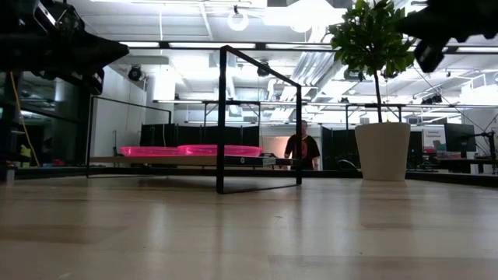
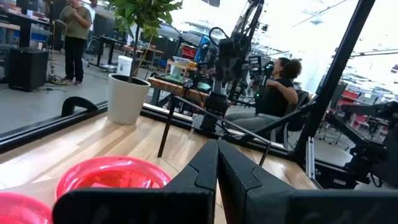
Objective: Place and stack plates onto a shelf
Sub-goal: Return to Home Position
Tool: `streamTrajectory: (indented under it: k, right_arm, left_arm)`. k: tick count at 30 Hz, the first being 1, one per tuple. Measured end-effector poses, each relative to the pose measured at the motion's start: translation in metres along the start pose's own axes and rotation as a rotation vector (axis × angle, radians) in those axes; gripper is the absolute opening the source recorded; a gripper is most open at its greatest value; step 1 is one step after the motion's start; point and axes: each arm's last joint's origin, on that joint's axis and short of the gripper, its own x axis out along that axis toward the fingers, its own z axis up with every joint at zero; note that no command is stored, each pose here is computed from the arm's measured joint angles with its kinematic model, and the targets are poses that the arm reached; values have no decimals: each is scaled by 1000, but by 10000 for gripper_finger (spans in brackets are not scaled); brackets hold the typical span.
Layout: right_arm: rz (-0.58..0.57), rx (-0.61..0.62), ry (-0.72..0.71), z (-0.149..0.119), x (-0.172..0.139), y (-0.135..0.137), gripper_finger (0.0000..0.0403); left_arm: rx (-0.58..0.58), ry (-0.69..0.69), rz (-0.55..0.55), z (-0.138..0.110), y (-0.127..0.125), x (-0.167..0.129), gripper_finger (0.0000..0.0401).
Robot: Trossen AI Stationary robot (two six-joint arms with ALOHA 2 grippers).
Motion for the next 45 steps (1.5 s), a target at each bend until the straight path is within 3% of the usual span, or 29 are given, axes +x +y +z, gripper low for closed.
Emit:
streamTrajectory:
  k: [7,14,24,31,45]
  right_arm:
    - [70,-22,-138,-14,-21,-8,0]
    - [176,-60,-80,-28,-12,-9,0]
    - [206,-127,-187,-58,5,-21,0]
    - [118,-175,-128,-70,9,-28,0]
    - [99,-180,-72,-75,10,-30,0]
  left_arm:
    - [0,0,0,0,0,0,0]
    - [1,10,2,-1,0,0,0]
    - [3,23,10,-2,1,0,0]
    - [3,24,10,-2,1,0,0]
    - [3,27,11,-2,1,0,0]
